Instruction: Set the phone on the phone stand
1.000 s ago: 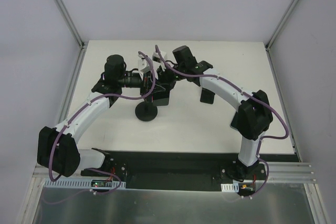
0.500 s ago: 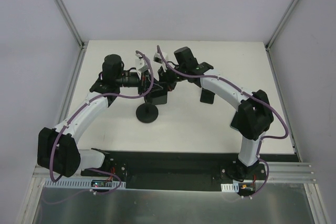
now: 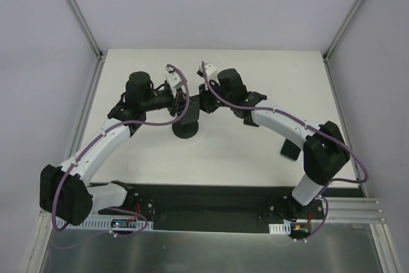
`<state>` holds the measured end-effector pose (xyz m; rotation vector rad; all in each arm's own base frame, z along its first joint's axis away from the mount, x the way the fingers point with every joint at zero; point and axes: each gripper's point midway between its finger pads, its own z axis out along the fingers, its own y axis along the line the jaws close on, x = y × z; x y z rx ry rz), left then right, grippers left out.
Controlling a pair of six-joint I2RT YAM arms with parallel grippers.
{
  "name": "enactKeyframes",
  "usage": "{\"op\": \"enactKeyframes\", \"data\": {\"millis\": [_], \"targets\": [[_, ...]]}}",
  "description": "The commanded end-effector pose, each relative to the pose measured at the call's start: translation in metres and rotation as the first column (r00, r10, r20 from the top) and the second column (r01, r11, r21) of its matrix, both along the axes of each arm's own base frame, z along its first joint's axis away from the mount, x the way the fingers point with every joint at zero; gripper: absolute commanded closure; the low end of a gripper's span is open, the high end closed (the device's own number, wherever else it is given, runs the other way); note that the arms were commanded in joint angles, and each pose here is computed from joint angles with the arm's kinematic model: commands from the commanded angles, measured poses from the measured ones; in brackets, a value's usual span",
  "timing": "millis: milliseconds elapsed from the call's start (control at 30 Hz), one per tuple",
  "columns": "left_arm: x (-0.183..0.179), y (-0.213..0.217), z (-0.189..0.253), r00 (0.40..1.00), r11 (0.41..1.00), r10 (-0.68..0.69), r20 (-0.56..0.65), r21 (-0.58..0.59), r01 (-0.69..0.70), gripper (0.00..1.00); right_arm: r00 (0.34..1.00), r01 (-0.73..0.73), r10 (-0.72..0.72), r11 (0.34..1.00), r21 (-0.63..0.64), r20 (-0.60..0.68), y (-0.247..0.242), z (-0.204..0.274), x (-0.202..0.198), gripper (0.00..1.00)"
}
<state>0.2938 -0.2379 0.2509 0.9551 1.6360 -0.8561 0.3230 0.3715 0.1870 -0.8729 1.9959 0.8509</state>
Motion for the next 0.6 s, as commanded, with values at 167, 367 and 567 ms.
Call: {"op": "enactKeyframes", "data": {"millis": [167, 367, 567], "targets": [[0.049, 0.044, -0.019, 0.894, 0.892, 0.409, 0.184, 0.126, -0.434, 1.00, 0.801, 0.548, -0.585, 0.801, 0.240, 0.126, -0.055, 0.082, 0.049, 1.00], [0.070, 0.078, -0.016, 0.706, 0.719, 0.664, 0.246, 0.052, -0.693, 1.00, 0.734, 0.614, -0.664, 0.739, 0.278, 0.143, -0.054, 0.089, 0.029, 1.00], [0.078, 0.080, -0.026, 0.655, 0.662, 0.721, 0.227, 0.057, -0.748, 1.00, 0.659, 0.701, -0.748, 0.650, 0.293, 0.080, -0.048, 0.088, 0.005, 1.00]]}}
